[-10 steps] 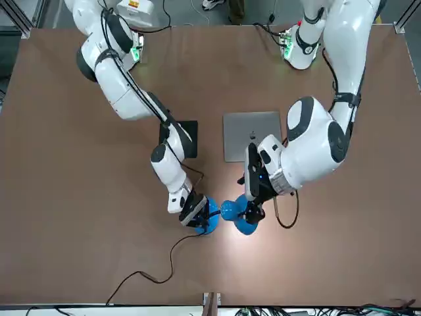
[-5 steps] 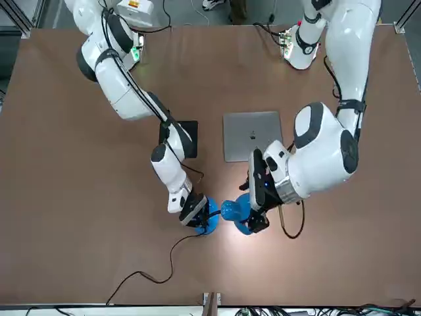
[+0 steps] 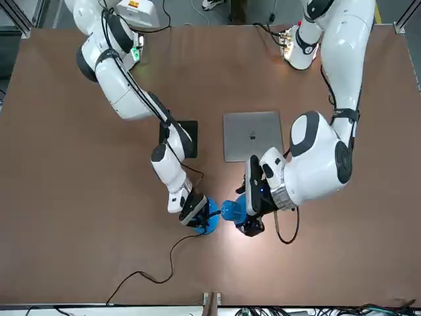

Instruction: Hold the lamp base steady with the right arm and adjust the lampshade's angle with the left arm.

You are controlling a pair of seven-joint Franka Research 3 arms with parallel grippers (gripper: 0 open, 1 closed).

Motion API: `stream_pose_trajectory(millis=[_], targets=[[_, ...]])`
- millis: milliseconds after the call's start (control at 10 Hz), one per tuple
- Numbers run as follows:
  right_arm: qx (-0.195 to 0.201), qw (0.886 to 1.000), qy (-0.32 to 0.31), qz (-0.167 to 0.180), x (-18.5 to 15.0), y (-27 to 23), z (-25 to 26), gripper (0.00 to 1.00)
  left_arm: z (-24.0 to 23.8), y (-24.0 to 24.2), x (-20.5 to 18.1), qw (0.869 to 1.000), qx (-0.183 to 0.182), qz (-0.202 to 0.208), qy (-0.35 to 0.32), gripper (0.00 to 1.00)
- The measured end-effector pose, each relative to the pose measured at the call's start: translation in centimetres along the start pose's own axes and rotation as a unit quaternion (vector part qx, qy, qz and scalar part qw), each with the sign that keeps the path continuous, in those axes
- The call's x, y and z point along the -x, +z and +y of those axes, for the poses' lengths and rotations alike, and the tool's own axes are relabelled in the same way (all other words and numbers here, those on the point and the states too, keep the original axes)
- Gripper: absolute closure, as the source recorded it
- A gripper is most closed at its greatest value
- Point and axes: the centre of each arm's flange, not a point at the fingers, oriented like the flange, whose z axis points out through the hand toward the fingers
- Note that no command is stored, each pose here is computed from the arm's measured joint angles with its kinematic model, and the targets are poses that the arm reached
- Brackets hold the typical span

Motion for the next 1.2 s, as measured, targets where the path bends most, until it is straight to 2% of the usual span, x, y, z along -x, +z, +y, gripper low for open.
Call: stream_pose_trajectory(millis=[1200], targets=[[0.0,1.0,0.0,0.0,0.0,0.0,0.0,0.85,0.5,1.9,0.9,0.999,0.033,0.012,-0.016,0.01]])
